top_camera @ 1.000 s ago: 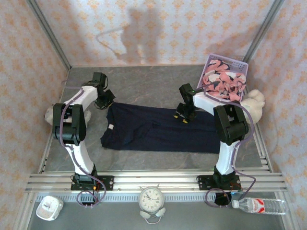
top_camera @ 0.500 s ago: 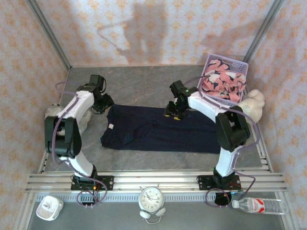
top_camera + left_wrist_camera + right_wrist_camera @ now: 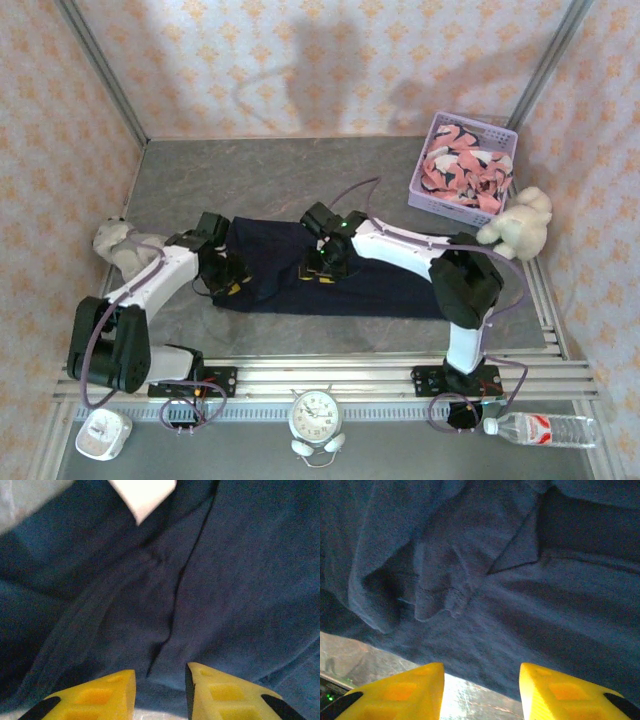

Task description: Fold and stack the mixed laundry pile

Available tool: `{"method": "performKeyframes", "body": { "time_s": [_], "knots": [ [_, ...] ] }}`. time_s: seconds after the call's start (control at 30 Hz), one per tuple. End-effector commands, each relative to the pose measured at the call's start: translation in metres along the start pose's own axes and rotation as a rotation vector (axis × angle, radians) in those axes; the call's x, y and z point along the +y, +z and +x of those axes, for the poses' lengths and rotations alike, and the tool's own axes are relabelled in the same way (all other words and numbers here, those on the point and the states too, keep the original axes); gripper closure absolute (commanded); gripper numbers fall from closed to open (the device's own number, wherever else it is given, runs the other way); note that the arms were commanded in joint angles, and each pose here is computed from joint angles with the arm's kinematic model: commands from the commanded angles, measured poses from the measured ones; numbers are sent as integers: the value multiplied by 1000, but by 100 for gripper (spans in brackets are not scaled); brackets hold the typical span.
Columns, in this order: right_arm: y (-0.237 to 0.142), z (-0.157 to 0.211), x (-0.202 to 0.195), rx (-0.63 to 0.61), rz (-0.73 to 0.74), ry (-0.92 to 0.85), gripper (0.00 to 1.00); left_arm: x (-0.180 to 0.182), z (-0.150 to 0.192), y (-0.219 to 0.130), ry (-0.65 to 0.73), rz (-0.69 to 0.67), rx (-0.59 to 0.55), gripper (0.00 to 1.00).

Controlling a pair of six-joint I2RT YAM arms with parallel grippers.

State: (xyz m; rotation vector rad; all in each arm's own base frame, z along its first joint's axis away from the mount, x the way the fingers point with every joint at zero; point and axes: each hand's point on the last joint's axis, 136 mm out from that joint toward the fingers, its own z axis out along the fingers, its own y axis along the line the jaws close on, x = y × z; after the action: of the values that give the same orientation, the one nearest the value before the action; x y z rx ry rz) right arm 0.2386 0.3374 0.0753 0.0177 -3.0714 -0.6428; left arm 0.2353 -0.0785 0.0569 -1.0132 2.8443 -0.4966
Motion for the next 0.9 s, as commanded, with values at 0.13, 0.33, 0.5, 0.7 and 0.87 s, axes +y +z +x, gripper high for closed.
{"method": "performKeyframes", "body": {
  "time_s": [0.13,0.33,0.5,0.7,0.87],
  "knots": [
    [34,7,23,-30,11,74,62,2,14,2,-12,111,-26,67],
    [46,1,23,-67,-3,130,67,-5,8,12,0,127,-25,67],
    [53,-6,21,-91,19,142,68,-8,1,19,39,92,-21,67],
    [62,-14,12,-117,77,162,70,16,1,34,58,-33,1,69],
    [46,-23,12,-169,113,147,78,23,-1,39,61,-75,1,71]
  ]
}}
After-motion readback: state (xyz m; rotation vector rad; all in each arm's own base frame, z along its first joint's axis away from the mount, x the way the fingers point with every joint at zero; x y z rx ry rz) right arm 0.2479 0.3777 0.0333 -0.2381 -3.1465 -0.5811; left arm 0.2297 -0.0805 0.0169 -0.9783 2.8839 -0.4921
